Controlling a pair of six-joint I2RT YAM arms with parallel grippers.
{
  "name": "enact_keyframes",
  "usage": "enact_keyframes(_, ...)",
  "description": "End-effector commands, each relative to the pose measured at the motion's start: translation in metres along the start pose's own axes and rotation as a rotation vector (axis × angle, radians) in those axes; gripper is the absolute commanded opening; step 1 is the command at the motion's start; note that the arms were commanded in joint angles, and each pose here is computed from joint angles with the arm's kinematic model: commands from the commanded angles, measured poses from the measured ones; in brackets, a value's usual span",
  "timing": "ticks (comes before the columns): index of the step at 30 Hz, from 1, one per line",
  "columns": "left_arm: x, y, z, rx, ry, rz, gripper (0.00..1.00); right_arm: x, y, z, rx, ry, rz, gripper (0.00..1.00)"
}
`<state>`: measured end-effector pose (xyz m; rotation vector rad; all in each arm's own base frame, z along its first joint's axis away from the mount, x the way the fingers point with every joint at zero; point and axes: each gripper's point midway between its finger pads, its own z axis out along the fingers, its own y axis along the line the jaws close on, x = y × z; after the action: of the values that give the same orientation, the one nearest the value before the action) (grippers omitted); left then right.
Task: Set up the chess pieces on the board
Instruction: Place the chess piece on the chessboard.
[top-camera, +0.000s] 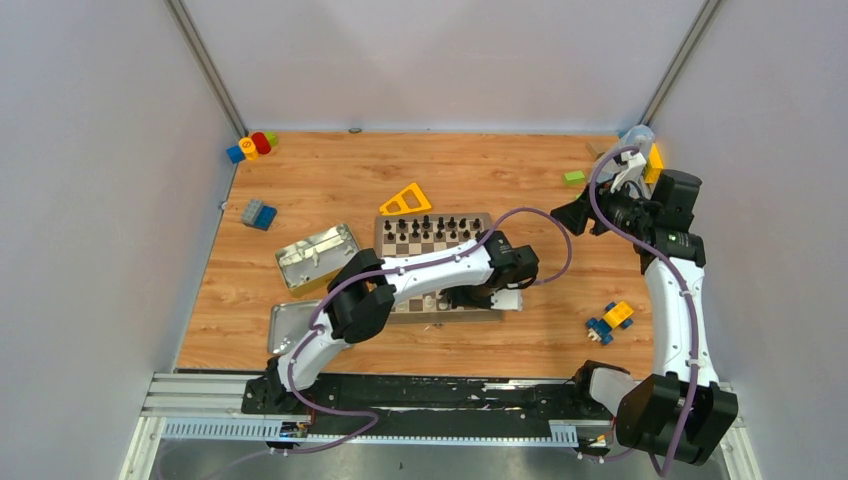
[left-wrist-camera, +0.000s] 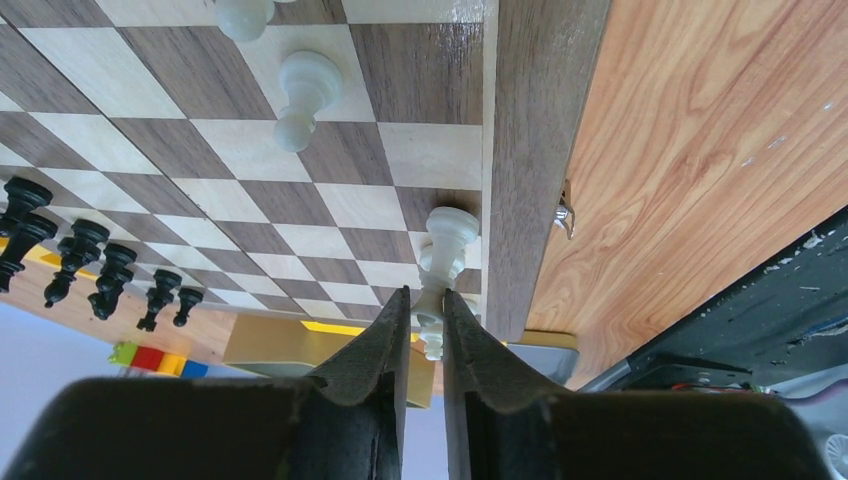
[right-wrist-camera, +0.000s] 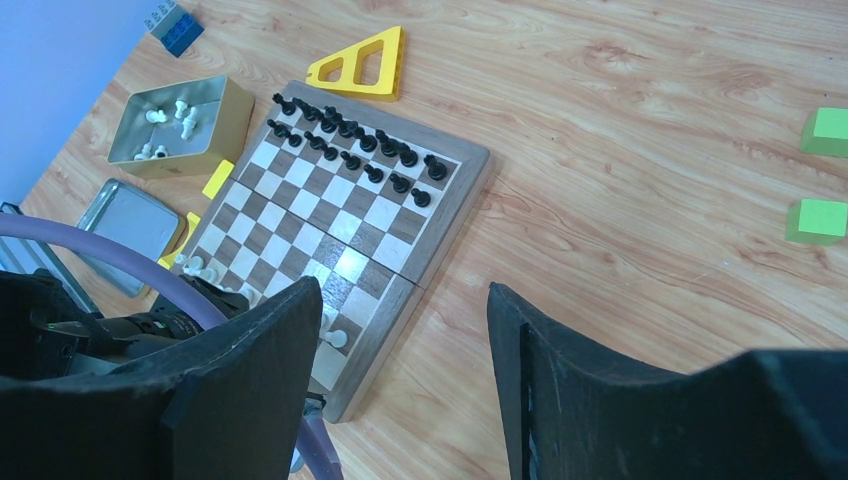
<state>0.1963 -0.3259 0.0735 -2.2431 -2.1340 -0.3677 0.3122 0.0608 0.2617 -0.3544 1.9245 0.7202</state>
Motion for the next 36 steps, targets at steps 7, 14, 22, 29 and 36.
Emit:
enact_keyframes(7,-0.0114,0.0031,-0.0085,-0.044,-0.031,-0.016,0.31,-0.0005,0.0033,-0.0003,-0.028,-0.014,-0.018,0.63)
enact_keyframes(14,-0.0126,0.0034,-0.0121,-0.054,-0.042,-0.018,0.36,0.0006,0.0035,-0.0003,-0.029,-0.012,-0.016,0.63)
enact_keyframes(22,-0.0131,0.0045,-0.0118,-0.059,-0.045,-0.019,0.36,0.0004,0.0042,-0.001,-0.031,-0.014,-0.016,0.63)
enact_keyframes(29,-0.0145,0.0073,-0.0103,-0.075,-0.046,-0.026,0.35,0.0012,0.0052,-0.0008,-0.037,-0.012,-0.014,0.63)
enact_keyframes(36,-0.0156,0.0105,-0.0119,-0.092,-0.051,-0.033,0.35,0.0013,0.006,-0.0005,-0.044,-0.013,-0.016,0.63)
